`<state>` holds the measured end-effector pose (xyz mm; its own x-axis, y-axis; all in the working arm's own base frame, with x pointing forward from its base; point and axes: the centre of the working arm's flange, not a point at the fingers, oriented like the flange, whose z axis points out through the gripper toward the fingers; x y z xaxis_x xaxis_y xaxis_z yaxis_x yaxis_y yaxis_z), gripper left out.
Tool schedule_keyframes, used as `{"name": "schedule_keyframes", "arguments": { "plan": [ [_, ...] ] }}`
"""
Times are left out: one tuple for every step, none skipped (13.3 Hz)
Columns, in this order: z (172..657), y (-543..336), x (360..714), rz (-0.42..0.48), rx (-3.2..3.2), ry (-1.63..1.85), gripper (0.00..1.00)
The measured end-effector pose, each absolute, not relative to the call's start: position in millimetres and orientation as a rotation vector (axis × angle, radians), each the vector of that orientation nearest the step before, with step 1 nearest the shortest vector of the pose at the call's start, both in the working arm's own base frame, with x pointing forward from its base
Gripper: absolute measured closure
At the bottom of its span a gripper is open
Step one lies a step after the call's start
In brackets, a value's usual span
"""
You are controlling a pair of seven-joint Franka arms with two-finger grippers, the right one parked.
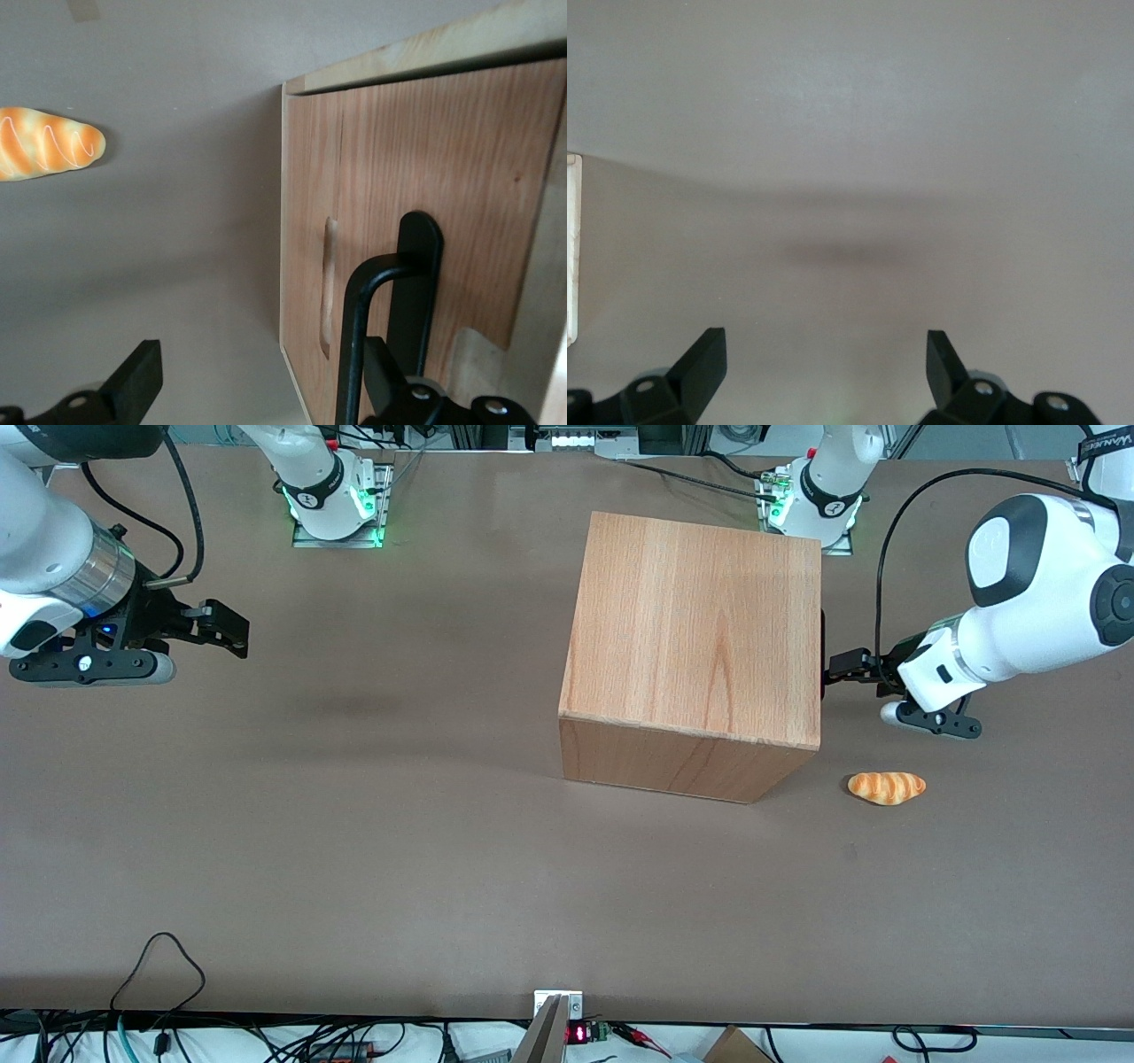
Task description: Open top drawer with left arm
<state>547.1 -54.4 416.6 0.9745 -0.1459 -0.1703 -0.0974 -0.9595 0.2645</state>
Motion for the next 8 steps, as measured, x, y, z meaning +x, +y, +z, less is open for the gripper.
{"name": "schedule_keyframes", "arguments": {
  "plan": [
    [413.8, -54.6, 546.2, -0.279, 2.861, -0.187, 0.00],
    [411.1, -54.7, 545.1, -0.285, 2.856, -0.192, 0.00],
    [409.8, -54.9, 544.6, -0.286, 2.851, -0.199, 0.00],
    [409.5, -55.0, 544.5, -0.285, 2.848, -0.204, 0.00],
    [409.1, -55.1, 544.3, -0.286, 2.847, -0.206, 0.00],
    [408.5, -55.2, 543.9, -0.287, 2.846, -0.210, 0.00],
    [407.9, -55.4, 543.6, -0.288, 2.844, -0.219, 0.00],
    [406.6, -55.7, 542.9, -0.290, 2.842, -0.231, 0.00]
  ]
}}
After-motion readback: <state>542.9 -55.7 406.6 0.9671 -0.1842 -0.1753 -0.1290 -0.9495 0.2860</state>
